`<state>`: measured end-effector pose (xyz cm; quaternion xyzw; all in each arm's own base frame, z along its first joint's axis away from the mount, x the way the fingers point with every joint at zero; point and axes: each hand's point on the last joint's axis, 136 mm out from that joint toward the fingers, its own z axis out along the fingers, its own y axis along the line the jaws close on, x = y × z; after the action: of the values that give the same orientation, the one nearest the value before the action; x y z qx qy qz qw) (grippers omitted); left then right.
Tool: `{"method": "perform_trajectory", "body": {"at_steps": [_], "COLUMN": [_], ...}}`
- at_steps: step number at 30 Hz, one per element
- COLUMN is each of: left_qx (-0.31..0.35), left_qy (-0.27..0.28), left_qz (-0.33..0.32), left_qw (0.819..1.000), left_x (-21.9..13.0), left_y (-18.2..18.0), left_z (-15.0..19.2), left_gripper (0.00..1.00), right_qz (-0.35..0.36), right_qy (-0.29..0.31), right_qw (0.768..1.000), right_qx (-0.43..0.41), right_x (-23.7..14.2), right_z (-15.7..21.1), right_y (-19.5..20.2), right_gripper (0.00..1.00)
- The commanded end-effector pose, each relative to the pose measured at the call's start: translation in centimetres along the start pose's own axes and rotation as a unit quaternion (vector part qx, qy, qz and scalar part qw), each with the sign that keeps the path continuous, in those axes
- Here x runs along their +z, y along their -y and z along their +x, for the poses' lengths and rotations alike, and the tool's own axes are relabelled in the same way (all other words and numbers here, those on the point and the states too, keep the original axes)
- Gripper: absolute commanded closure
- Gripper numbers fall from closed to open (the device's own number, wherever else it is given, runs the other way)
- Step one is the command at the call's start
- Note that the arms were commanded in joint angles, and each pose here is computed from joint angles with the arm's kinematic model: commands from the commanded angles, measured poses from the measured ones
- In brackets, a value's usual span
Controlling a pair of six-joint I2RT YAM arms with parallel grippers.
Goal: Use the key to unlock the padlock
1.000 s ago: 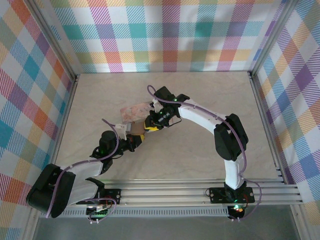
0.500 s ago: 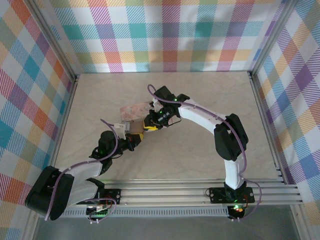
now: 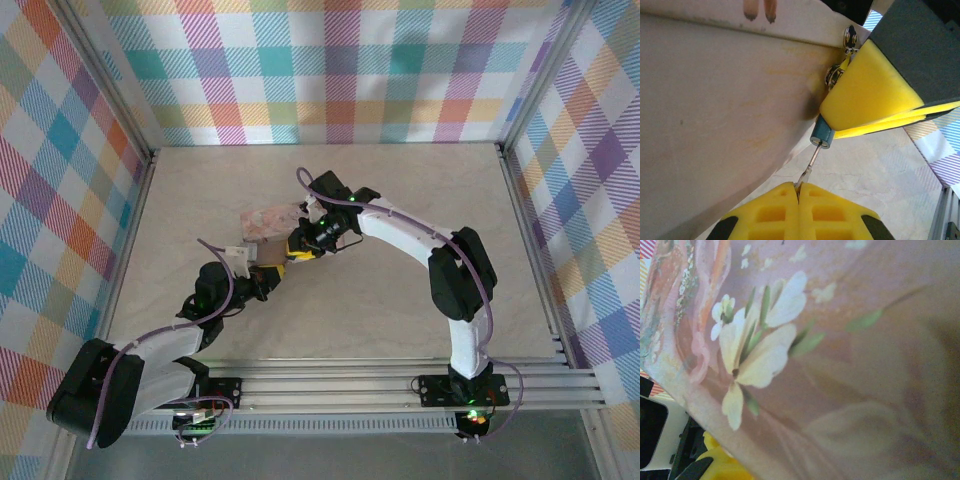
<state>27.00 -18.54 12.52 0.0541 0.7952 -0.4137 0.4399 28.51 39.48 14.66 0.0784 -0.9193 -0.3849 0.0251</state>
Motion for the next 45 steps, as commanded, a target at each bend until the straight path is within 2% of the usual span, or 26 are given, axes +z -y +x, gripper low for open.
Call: {"method": "perform_trajectory", "body": {"at_steps": [1, 45], "left_qx": [0.015, 0.024], "left_qy": [0.022, 0.070], "left_qz": [0.017, 0.008], "left_qw": [1.000, 0.997], "left_x": [0.1, -0.6], "left_y": [0.8, 0.5], "left_z": [-1.4, -2.6], "left_gripper": [1.00, 1.00], "right_qz": [-0.048, -0.042], "right_qy": [-0.002, -0.015], "right_qw": [0.999, 0.999], "right_qx": [-0.018, 0.004], "right_x": [-1.5, -0.3], "right_z": [0.5, 0.4], "right_y": [-2.9, -2.0], "right_gripper": [1.00, 1.00]}}
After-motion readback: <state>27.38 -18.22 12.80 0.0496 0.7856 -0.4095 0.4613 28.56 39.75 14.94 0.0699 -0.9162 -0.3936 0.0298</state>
